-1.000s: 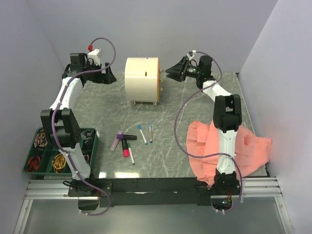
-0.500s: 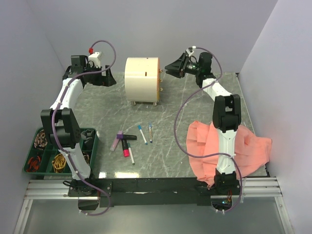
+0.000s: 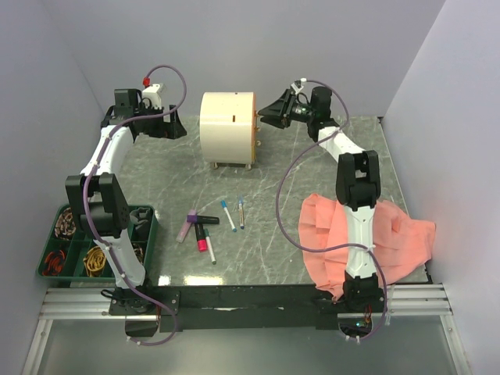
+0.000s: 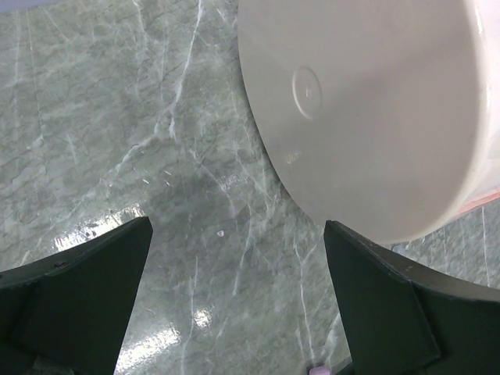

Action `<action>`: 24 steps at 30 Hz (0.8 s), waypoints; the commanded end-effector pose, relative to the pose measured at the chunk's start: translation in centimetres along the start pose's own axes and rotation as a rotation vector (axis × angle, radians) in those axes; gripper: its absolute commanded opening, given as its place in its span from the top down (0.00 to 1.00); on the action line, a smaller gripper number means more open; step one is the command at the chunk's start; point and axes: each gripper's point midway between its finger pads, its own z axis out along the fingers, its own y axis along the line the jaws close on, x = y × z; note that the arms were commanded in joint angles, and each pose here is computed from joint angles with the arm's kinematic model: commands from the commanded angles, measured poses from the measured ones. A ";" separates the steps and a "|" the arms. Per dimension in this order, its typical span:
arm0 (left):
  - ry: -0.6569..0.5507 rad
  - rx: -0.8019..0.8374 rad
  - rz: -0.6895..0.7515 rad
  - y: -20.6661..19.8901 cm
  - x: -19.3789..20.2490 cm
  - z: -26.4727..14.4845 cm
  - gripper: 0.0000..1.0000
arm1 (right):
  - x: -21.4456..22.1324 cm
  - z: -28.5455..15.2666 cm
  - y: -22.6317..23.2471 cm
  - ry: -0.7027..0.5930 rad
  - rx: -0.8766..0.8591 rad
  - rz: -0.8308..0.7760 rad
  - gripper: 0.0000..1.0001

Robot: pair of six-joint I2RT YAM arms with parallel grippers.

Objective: Sort the stationery into containers
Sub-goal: Open the drawer in the storage box.

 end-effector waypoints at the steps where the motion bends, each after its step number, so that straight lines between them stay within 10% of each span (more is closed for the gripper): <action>1: -0.057 -0.006 0.066 -1.0 -2.2 -1.6 0.01 | -0.6 0.7 1.4 -0.007 -0.025 -0.063 0.45; 24: -0.045 0.004 0.065 -1.0 -2.3 -0.4 0.01 | -0.5 1.7 1.8 0.002 -0.042 -0.088 0.73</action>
